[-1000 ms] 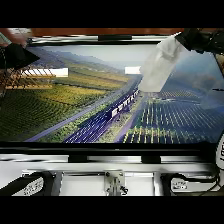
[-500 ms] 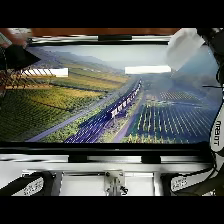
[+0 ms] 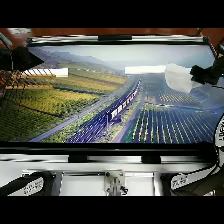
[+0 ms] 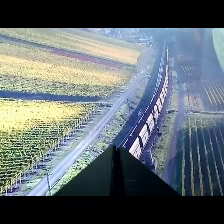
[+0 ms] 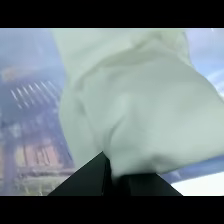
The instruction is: Fold the shirts.
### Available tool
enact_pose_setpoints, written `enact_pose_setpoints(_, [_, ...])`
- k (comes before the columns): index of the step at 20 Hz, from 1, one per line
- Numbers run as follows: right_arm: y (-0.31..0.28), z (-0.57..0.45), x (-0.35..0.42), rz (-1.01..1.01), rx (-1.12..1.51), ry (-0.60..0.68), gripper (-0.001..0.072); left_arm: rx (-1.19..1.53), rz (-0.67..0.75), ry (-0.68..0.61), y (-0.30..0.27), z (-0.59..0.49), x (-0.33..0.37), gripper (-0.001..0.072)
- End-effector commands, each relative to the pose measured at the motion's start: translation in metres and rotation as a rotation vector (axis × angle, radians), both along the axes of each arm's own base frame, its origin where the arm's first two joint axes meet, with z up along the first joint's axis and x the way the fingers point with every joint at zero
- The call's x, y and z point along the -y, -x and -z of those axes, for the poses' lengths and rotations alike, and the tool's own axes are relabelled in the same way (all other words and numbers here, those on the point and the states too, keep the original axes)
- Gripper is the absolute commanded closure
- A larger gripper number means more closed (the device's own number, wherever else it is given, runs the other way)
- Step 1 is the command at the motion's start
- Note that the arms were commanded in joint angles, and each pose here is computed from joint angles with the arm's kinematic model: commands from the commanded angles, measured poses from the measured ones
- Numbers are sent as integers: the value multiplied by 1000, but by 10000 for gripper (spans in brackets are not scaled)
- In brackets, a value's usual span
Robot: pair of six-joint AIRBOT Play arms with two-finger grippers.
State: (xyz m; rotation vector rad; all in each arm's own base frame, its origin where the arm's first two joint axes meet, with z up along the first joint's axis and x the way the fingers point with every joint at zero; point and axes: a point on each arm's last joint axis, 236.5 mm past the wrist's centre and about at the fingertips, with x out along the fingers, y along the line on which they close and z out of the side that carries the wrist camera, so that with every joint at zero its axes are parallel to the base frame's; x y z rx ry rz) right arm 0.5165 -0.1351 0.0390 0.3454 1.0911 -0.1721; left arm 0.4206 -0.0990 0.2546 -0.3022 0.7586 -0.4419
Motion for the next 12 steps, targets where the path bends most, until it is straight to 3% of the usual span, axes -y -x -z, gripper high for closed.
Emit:
enact_pose_setpoints(1, [60, 22, 4, 104, -261, -33, 656, -18, 1, 1, -4, 8, 0, 673])
enact_pose_setpoints(6, [80, 53, -8, 206, -356, -115, 654, -9, 15, -14, -5, 9, 0, 674])
enact_pose_setpoints(7, [84, 59, -9, 226, -375, -124, 596, -9, 15, -14, -5, 9, 0, 674])
enact_pose_setpoints(8, [89, 62, -11, 235, -397, -132, 327, -9, 16, -15, -5, 9, 0, 674])
enact_pose_setpoints(9, [95, 63, -11, 228, -421, -127, 165, -8, 17, -16, -5, 9, 0, 673])
enact_pose_setpoints(12, [121, 44, 13, 247, -474, -4, 164, -11, 17, -16, -6, 10, 0, 674])
